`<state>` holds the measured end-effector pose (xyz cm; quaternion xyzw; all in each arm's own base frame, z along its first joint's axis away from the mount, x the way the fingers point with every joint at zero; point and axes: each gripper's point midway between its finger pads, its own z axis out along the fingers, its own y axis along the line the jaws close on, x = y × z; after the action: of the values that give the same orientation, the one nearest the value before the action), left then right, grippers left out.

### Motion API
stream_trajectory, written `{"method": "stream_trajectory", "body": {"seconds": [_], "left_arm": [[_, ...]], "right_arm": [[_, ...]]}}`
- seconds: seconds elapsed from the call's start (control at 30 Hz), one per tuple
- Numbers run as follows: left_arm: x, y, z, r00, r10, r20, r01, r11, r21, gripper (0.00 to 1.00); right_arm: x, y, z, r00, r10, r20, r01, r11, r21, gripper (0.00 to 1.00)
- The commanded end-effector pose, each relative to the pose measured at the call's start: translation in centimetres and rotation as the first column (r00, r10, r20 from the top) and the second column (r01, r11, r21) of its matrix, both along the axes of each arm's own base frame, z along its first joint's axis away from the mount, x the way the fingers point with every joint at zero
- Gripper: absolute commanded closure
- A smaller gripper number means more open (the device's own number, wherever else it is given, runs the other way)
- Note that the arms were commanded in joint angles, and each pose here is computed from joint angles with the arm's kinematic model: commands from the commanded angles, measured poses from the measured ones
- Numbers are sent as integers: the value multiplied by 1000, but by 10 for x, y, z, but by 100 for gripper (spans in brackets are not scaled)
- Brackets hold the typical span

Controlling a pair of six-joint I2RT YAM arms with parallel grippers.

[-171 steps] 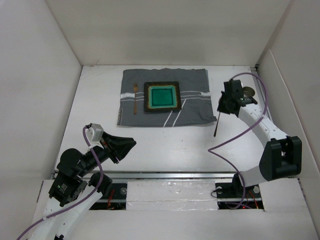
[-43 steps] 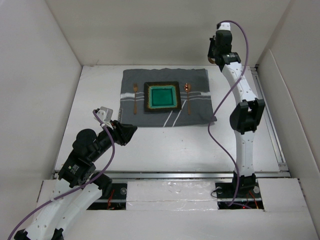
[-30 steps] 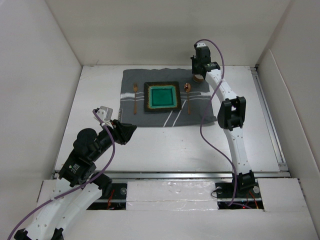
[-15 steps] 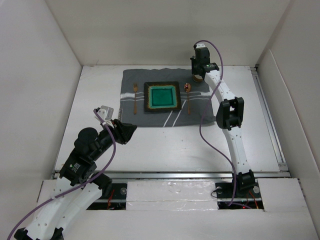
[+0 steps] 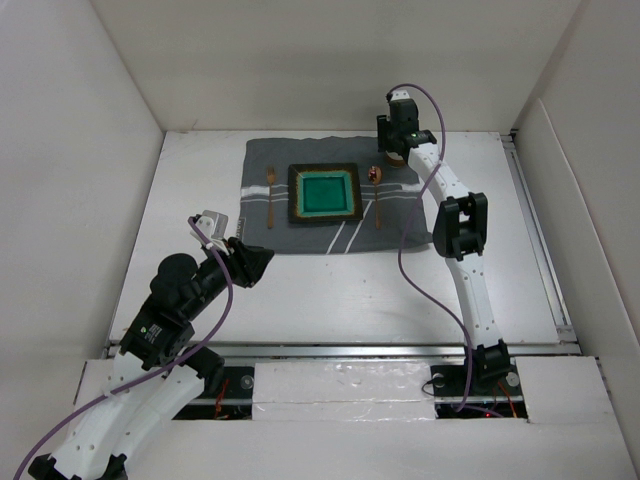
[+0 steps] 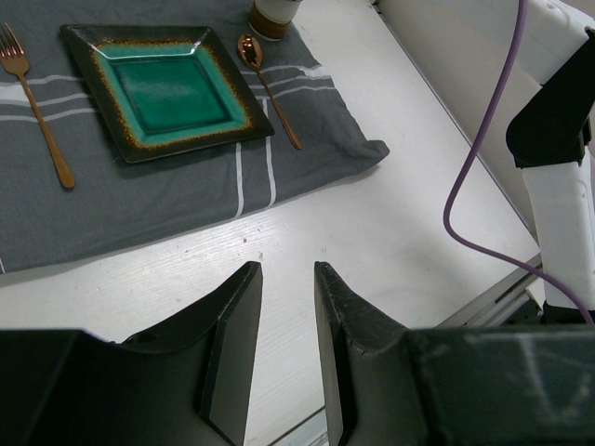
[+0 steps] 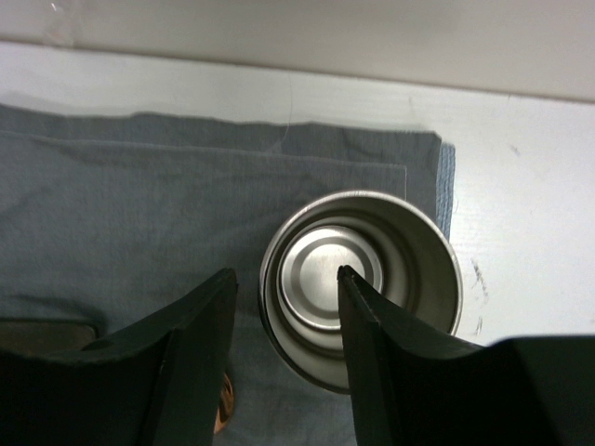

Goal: Set the dinner table for one person

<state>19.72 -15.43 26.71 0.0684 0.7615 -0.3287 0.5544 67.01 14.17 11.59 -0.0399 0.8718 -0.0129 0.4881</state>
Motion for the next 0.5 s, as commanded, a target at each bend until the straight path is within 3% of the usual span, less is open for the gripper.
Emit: {"method": "stream_trajectory", "body": {"seconds": [0.0, 0.03, 0.07, 0.17, 0.3, 0.33, 0.4, 0.43, 0.47], "left_arm": [[6, 3, 7, 999, 24, 22, -24, 1000, -6, 73], [6, 3, 6, 999, 26, 20, -26, 1000, -4, 72], [6, 2, 5, 1000, 24, 17, -24, 1000, -3, 71], [7, 1, 4, 1000, 18, 11, -18, 1000, 2, 67], [8, 2, 3, 1000, 27, 3, -27, 1000, 7, 62], [9, 1, 3, 1000, 26, 6, -26, 1000, 6, 57], [9, 1, 6, 1000, 27, 13, -27, 1000, 0, 52], [10, 2, 7, 999, 30, 15, -30, 1000, 0, 49], [9, 2, 7, 999, 30, 15, -30, 1000, 0, 48]], "right_arm": [[4, 3, 83, 985, -2, 173, -8, 998, 57, 45], [1, 3, 79, 986, -4, 167, -7, 998, 62, 39], [-1, 4, 114, 972, -1, 235, -20, 996, 84, 37], [-10, 1, 154, 954, -11, 299, -22, 994, 106, 31], [-45, -16, 255, 894, -94, 439, 17, 984, 177, 22], [-53, -18, 269, 885, -106, 453, 15, 980, 200, 0], [-70, -19, 281, 878, -108, 466, 0, 974, 225, 0], [-96, -24, 322, 842, -124, 524, -22, 964, 264, 0], [-104, -24, 306, 854, -123, 505, -25, 961, 277, 0]]}}
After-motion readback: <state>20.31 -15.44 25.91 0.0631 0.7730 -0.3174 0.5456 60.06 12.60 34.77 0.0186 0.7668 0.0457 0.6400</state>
